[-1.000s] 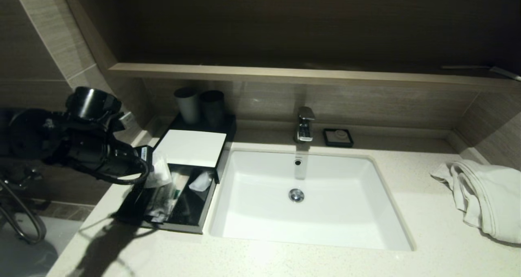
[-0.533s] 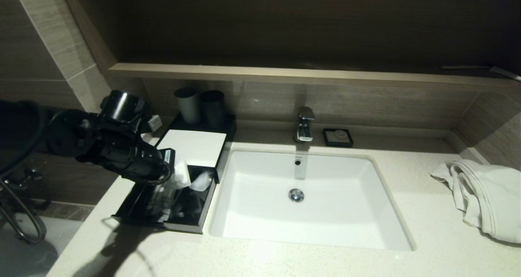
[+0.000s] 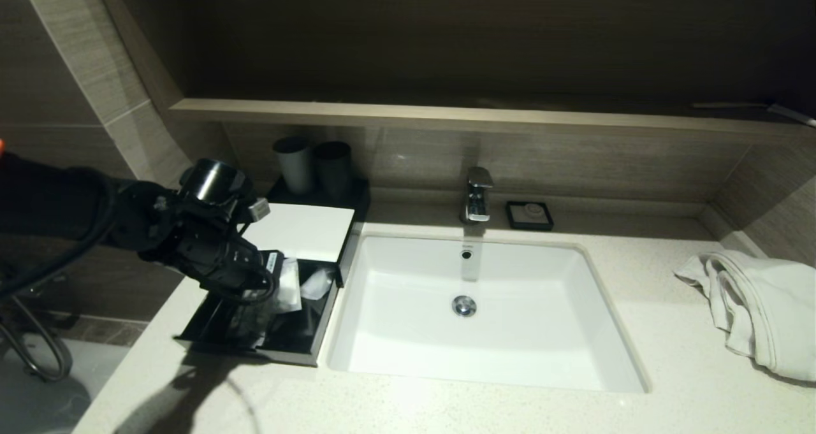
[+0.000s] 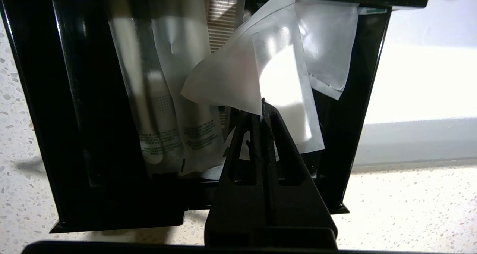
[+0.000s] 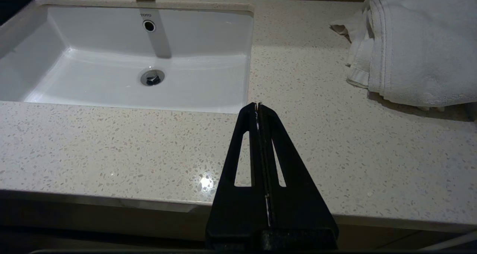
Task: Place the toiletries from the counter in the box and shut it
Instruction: Place the bathroom toiletry into the drawer
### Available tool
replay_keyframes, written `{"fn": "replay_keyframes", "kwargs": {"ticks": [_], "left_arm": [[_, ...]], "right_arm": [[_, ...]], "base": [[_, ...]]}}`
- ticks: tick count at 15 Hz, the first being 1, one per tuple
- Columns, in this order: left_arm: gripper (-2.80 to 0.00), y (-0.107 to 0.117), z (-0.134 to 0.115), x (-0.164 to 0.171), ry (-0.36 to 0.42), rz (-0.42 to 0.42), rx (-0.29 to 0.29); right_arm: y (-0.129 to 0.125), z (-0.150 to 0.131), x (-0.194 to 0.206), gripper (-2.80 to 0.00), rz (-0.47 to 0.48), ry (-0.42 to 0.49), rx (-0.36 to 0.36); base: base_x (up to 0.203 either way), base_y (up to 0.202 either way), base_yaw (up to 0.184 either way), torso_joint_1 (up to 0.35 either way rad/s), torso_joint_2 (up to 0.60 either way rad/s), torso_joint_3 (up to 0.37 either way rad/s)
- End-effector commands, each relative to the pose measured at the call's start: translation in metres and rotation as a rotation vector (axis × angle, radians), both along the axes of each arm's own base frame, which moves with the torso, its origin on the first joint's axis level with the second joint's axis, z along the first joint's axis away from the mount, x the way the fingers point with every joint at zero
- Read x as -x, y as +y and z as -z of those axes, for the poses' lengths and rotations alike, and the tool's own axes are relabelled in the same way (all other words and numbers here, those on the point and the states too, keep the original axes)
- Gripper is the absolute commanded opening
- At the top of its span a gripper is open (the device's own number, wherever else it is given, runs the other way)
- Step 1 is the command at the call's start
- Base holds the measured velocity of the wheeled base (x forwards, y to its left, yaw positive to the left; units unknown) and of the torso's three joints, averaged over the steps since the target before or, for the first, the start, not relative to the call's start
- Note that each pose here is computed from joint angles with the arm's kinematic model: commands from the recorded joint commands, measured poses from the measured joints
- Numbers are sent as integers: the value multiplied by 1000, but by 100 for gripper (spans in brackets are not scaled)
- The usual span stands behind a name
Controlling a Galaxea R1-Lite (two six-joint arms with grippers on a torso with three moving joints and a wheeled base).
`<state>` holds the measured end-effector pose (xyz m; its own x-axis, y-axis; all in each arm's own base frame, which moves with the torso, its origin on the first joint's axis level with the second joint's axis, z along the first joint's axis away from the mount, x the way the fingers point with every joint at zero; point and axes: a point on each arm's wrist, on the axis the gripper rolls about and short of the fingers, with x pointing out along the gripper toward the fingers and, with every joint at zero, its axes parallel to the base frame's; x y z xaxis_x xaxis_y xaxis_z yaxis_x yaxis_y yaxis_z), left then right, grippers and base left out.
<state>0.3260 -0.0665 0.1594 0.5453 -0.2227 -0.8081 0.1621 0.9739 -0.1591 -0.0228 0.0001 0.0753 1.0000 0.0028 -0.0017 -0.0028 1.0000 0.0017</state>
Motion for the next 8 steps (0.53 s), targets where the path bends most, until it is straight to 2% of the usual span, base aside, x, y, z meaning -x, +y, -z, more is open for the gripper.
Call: {"fn": "replay_keyframes", "kwargs": {"ticks": [1, 8], "left_arm": [[-280, 0, 2, -1, 8, 9, -7], [-280, -2, 13, -7, 29, 31, -26]], "right_arm": [[0, 0, 0, -280, 0, 0, 0], [0, 0, 0, -280, 0, 0, 0]], "base": [[0, 0, 0, 0, 0, 0], [0, 0, 0, 0, 0, 0]]}}
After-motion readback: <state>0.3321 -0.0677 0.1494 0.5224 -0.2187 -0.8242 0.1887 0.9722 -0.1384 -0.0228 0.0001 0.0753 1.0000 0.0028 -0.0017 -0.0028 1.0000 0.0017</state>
